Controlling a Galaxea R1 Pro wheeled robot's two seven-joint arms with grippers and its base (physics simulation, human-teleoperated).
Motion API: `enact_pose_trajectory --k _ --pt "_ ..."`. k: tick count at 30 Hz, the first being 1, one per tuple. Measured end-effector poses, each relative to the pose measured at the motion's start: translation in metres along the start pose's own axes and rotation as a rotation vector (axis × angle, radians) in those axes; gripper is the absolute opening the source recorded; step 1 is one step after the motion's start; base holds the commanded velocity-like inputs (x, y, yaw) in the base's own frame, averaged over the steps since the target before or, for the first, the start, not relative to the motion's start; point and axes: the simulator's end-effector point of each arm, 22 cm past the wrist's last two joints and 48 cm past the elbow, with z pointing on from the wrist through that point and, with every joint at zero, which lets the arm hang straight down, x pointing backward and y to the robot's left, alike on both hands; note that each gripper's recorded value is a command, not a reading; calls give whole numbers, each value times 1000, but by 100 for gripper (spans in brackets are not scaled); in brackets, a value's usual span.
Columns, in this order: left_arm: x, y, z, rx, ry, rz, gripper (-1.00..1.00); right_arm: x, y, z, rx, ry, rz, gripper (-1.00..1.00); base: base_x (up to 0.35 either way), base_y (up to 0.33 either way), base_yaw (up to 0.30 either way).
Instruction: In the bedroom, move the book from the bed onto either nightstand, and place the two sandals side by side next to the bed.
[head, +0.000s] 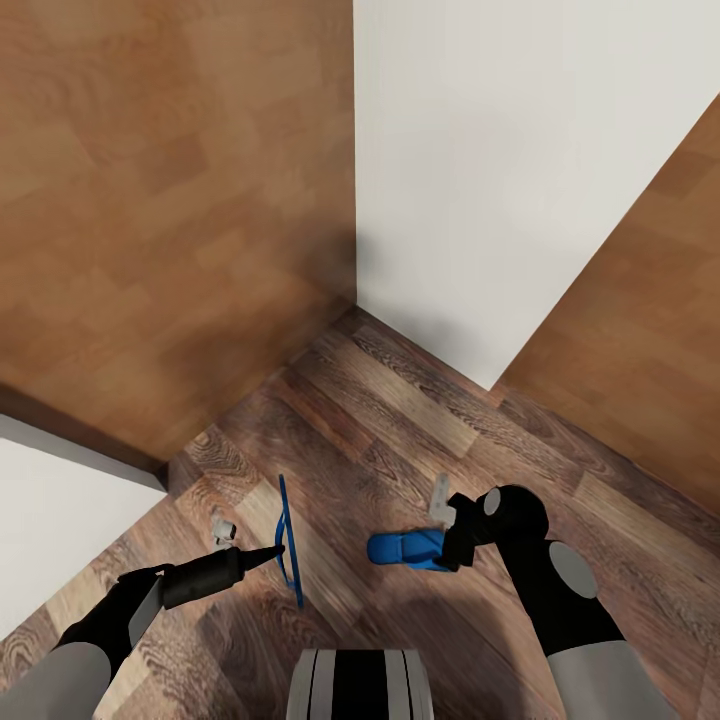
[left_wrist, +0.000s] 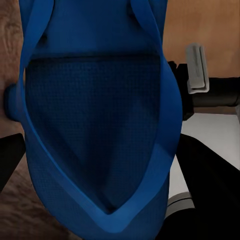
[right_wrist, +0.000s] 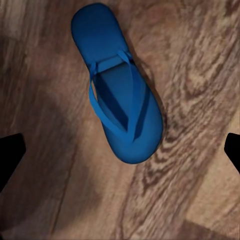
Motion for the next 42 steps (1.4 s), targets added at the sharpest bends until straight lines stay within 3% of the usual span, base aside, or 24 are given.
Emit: enact_pose_trajectory --k 24,42 --pt "20 30 2 -20 18 -64 -100 18 16 34 -67 32 20 100 0 0 0" --pt "19 30 2 -22 17 -64 -100 19 16 34 -67 32 20 100 0 0 0"
